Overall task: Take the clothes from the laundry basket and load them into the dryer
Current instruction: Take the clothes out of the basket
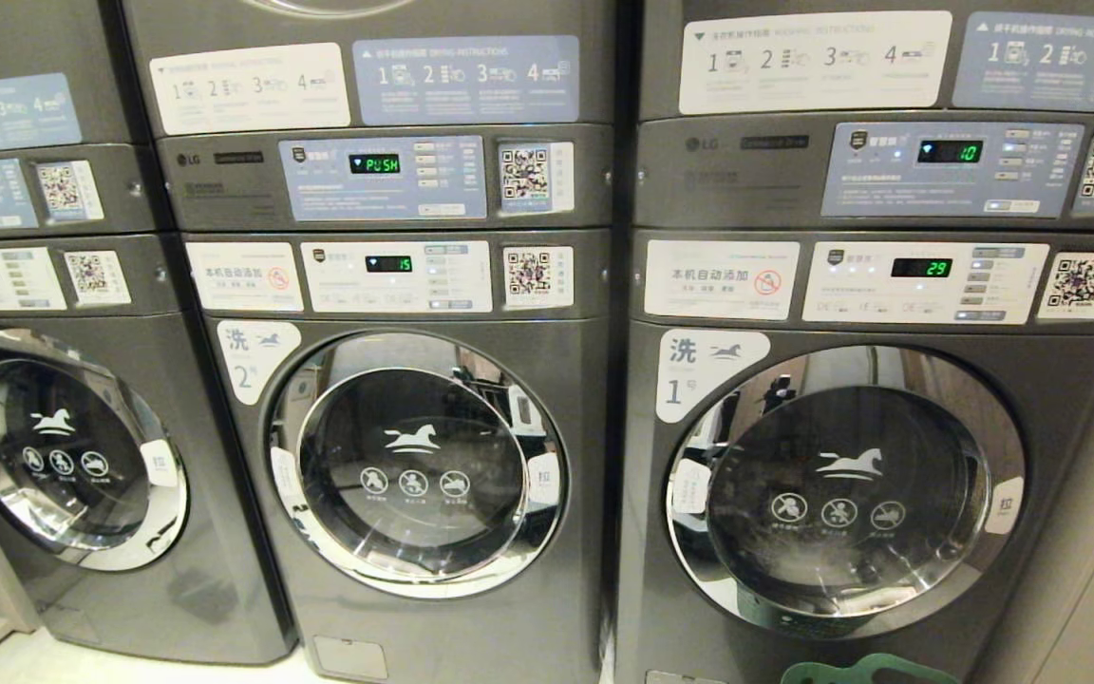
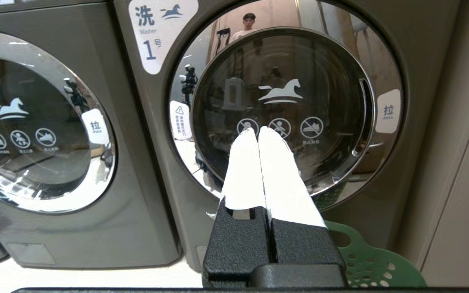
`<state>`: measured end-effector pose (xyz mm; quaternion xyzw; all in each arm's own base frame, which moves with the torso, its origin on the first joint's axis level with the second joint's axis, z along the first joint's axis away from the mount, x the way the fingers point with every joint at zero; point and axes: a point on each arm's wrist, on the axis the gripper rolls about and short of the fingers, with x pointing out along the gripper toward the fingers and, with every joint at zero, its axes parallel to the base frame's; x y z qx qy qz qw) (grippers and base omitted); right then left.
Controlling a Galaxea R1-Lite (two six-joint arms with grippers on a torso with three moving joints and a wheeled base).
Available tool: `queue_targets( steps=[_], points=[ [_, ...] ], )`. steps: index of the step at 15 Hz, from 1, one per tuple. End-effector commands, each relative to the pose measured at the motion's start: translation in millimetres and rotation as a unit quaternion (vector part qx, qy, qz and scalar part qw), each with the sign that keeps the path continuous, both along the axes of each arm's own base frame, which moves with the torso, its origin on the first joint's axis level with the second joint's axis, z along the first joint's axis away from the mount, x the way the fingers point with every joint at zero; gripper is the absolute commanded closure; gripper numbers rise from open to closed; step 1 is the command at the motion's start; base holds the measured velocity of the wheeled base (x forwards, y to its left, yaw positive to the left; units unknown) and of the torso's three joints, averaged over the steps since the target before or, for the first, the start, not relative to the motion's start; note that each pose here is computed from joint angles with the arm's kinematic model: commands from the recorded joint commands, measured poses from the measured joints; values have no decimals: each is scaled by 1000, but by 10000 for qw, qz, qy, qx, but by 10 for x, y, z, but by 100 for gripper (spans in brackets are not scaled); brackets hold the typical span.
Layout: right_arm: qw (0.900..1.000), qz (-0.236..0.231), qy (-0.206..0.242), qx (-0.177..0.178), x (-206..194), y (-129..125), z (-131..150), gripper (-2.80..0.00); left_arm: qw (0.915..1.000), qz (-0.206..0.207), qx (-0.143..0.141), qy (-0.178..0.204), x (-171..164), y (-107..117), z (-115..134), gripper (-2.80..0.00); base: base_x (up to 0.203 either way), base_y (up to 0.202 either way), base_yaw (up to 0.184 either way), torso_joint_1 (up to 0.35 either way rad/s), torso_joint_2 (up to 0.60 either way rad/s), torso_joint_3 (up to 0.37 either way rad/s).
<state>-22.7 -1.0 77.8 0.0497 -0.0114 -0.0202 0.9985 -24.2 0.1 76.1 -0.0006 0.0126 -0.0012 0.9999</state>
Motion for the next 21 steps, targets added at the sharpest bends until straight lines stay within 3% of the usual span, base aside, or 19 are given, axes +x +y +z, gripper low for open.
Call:
queue_targets(
  steps=[1, 7, 21],
  points=[
    [10000, 0, 27, 4, 5, 0, -17, 0, 10000, -3, -1, -4, 0, 0, 0, 0, 0, 0, 0, -13, 33, 27],
    [10000, 0, 27, 4, 5, 0, -17, 0, 10000, -2, -1, -4, 0, 0, 0, 0, 0, 0, 0, 0, 1, -24],
    [10000, 0, 20, 4, 3, 0, -17, 0, 10000, 4, -1, -4, 0, 0, 0, 0, 0, 0, 0, 4, 6, -173]
  ],
)
